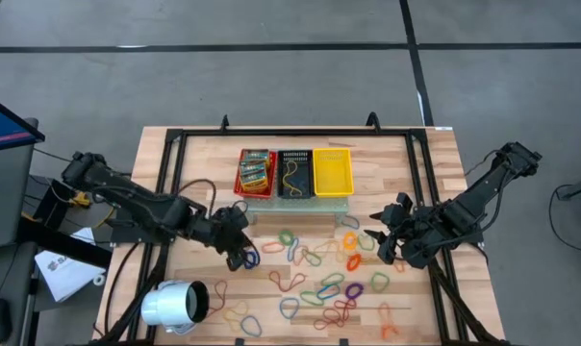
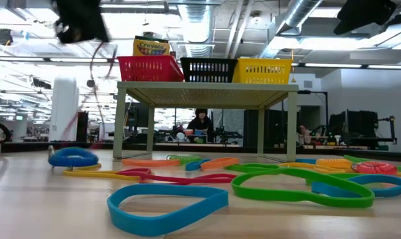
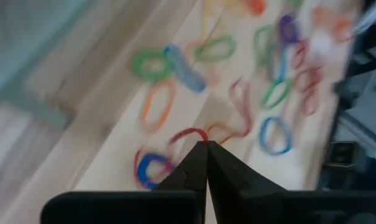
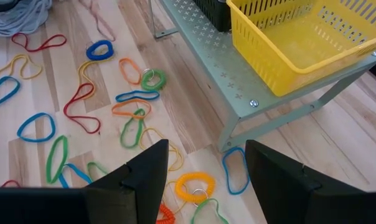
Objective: Pick & Place Office Desk Supplies
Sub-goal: Put the red rubber band into the black bin on the shelf
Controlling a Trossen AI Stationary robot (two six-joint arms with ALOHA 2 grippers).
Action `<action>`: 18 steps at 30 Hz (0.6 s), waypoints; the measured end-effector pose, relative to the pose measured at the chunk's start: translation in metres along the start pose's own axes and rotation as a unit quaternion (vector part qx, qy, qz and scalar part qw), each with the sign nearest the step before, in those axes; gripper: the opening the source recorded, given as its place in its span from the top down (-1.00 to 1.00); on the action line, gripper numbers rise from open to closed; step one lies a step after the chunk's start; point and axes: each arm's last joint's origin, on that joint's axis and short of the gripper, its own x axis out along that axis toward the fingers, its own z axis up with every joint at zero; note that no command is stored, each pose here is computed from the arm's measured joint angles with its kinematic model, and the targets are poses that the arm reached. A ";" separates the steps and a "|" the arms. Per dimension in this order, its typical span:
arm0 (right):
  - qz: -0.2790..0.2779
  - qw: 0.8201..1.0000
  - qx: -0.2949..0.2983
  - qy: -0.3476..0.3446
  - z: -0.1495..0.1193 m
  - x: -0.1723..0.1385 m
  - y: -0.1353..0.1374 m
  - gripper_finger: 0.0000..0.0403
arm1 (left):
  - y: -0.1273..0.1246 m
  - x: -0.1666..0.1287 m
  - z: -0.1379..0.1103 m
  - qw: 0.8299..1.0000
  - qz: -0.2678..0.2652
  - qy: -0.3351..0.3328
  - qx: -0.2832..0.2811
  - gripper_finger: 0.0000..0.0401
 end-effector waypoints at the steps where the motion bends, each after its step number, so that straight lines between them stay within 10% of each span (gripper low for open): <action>1: 0.000 1.000 0.000 0.000 0.000 0.000 0.000 -0.04 | -0.002 -0.004 0.005 1.000 -0.005 -0.007 0.011 1.00; 18: -0.001 1.000 -0.001 0.001 0.000 0.000 0.000 -0.04 | 0.015 -0.064 0.125 0.968 0.017 -0.221 0.117 1.00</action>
